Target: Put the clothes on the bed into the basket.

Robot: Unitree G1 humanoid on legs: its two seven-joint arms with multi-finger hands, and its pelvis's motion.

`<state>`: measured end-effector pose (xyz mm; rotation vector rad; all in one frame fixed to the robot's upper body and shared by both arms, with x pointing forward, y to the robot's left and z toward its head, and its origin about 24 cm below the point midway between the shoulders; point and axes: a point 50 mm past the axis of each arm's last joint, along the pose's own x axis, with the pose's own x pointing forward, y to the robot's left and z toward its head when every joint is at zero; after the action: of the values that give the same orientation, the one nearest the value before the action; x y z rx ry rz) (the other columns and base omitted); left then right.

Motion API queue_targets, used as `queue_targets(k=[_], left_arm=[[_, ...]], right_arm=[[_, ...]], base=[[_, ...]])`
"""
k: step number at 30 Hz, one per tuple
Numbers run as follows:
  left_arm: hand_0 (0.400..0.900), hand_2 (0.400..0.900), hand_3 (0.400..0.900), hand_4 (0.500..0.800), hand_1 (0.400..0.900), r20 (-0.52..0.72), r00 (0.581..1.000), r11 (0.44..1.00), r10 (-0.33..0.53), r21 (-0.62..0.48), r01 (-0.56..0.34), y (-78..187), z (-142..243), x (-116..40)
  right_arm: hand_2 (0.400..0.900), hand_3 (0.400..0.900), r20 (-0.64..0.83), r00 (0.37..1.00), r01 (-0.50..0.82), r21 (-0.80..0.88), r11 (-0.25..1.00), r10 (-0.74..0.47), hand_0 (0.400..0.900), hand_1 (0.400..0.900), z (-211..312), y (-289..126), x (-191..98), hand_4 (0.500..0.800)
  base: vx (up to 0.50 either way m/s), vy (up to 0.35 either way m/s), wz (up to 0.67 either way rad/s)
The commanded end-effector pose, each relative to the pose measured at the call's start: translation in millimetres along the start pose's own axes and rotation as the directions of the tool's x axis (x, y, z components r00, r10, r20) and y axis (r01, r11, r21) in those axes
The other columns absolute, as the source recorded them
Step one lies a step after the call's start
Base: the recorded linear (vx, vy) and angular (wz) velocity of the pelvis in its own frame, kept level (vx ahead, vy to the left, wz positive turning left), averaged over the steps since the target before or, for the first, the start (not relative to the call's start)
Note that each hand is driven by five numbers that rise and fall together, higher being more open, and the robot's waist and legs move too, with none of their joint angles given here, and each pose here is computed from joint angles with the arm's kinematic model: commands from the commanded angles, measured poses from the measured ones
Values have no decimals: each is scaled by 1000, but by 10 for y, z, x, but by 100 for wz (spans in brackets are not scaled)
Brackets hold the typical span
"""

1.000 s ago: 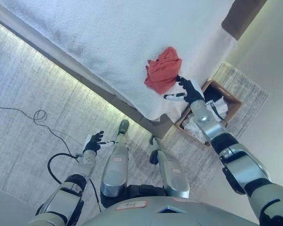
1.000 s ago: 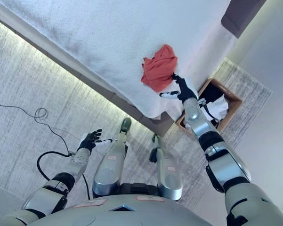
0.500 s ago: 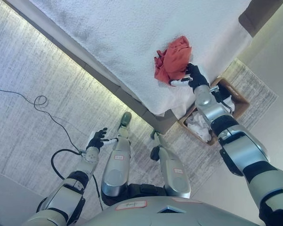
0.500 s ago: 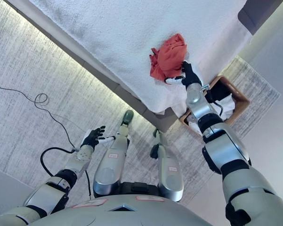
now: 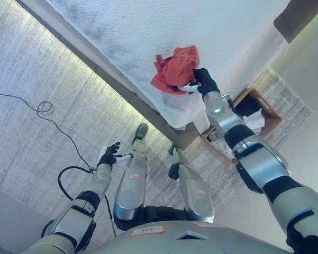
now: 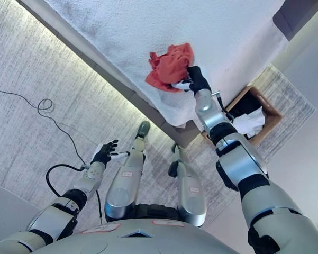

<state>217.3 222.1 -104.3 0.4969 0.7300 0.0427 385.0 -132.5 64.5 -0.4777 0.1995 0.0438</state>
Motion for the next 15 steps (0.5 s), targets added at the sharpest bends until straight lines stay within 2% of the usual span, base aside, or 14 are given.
queue_targets(k=[1, 8, 15], left_arm=[[900, 900, 900, 800, 900, -47, 998, 999, 38, 8, -38, 74, -174, -46], [900, 900, 900, 800, 900, -79, 996, 999, 48, -17, -49, 83, -272, -76], [900, 900, 900, 800, 900, -139, 990, 999, 34, -25, -38, 68, -447, -132]], right_arm=[[400, 400, 171, 985, 6, 54, 999, -15, 400, 400, 373, -58, 17, 500], [400, 400, 121, 990, 62, 107, 992, -75, 400, 400, -56, -284, -113, 500], [400, 400, -74, 971, 235, 100, 967, -228, 400, 400, -903, -741, -455, 500]], base=[[0, 0, 0], [21, -12, -9], [47, -14, -14]])
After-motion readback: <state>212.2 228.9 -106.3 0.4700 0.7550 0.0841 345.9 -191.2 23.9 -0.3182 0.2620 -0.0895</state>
